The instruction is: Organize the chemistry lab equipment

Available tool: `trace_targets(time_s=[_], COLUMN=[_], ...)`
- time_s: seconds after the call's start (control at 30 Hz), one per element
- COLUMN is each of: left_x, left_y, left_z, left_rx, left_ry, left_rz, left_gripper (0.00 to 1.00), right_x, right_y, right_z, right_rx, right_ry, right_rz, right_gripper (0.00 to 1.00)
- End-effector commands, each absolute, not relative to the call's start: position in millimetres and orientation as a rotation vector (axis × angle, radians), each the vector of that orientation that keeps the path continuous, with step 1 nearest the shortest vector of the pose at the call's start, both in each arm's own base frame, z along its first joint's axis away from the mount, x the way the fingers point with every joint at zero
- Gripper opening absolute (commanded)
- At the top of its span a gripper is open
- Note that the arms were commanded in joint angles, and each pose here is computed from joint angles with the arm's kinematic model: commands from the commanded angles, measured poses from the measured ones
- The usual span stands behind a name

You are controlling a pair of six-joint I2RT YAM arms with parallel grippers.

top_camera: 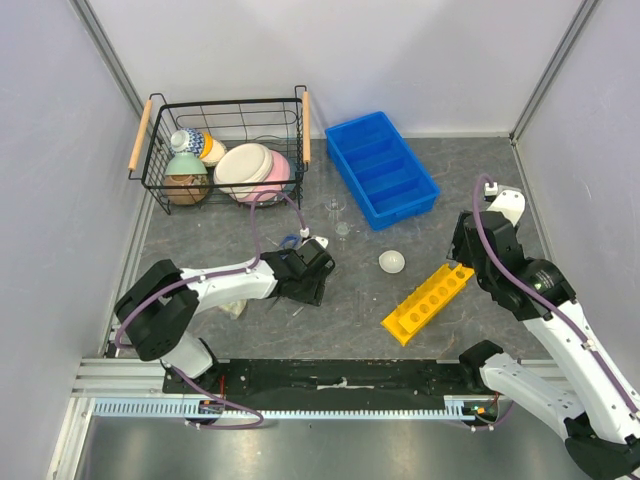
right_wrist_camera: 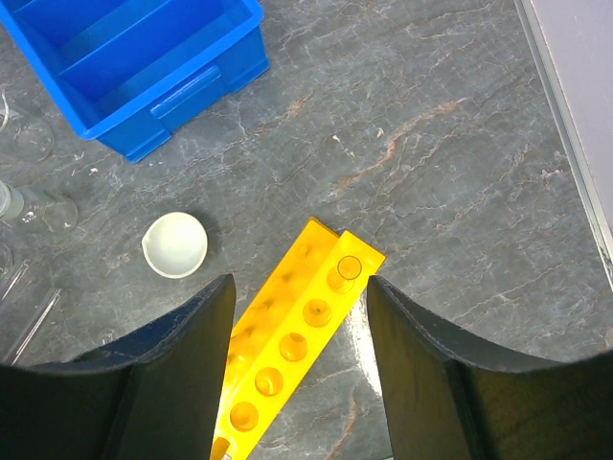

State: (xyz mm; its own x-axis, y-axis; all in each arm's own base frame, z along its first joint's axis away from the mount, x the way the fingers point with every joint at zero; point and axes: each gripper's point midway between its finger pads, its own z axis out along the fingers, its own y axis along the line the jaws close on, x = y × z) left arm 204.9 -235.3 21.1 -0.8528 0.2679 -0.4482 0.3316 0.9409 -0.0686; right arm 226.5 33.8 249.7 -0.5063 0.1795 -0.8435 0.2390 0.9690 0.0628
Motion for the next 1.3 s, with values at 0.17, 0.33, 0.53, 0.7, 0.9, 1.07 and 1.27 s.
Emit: trace_targets(time_s=[0.17,0.33,0.53,0.7,0.9,1.07,1.27], left_x=[202.5,192.8,177.7,165.3,155.2,155.6,153.1], left_y=[-239.4,-241.4,-245.9,-254.2,-264.4,-275.6,-288.8], left_z=[10.9,7.3,-0.4,-4.3,0.3,26.9,97.3], left_rx=[0.394,0.412,0.463,0.520,0.582,0.622,0.674], left_ry=[2.645,2.657,2.671,2.673,2.657,2.603,2.487], left_rz=[-0.201,-0.207,-0.199,-0.201,-0.227,-0.291,-0.461], left_gripper=[0.47,0.37,0.27,0.22,0.02,0.02,0.02], right_x=[227.0,223.5,219.7,216.2,213.7,213.1,211.3], right_y=[35.5,35.6,35.4,34.4,34.8,40.4,61.4], right_z=[250.6,246.4,244.9,246.9,250.0,253.3,266.1], right_rx=[0.285,0.290,0.301,0.312,0.313,0.299,0.196], right_ry=[2.098,2.106,2.106,2.102,2.101,2.107,2.114], right_rz=[-0.058,-0.047,-0.030,-0.018,-0.003,0.035,0.163], right_gripper=[0.64,0.64,0.64,0.64,0.64,0.64,0.64])
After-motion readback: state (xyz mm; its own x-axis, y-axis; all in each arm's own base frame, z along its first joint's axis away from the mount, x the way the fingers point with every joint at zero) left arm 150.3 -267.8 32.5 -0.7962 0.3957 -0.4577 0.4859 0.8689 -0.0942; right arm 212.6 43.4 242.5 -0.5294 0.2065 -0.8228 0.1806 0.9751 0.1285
